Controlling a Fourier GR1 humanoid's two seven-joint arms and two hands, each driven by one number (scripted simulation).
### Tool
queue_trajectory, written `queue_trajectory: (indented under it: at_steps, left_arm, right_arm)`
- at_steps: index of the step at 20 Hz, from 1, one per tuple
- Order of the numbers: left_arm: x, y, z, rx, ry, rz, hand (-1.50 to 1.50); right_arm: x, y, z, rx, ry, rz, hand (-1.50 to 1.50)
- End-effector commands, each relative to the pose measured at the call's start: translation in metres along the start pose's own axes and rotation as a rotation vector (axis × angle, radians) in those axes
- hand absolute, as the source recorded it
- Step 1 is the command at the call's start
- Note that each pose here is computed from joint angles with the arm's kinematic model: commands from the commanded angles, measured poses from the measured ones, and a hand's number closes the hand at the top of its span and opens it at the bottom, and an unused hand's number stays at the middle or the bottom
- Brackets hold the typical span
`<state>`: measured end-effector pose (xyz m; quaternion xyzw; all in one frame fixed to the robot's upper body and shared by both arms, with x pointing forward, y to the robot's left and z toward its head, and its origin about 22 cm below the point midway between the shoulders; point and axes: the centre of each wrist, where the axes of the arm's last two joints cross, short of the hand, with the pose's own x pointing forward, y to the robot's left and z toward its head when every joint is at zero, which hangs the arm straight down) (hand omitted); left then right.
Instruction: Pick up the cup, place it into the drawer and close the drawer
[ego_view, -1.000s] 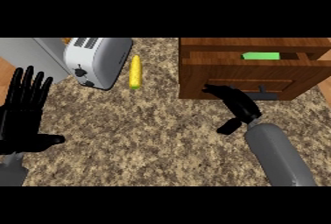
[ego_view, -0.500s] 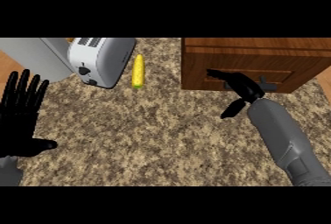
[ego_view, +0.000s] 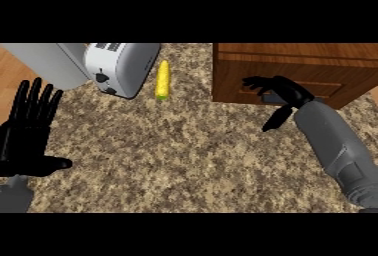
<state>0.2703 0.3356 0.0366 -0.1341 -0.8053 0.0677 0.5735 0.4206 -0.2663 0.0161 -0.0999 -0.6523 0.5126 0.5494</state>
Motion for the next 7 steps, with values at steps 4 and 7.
queue_trajectory:
  at_steps: [4, 7]
  left_arm:
    - [0.002, -0.002, -0.003, -0.01, 0.007, -0.012, -1.5]
    - [-0.001, -0.006, -0.009, -0.018, 0.005, -0.015, -1.5]
  right_arm:
    - [-0.001, -0.046, 0.006, -0.104, 0.126, 0.043, -1.5]
    - [-0.011, -0.039, 0.016, -0.081, 0.124, 0.06, -1.5]
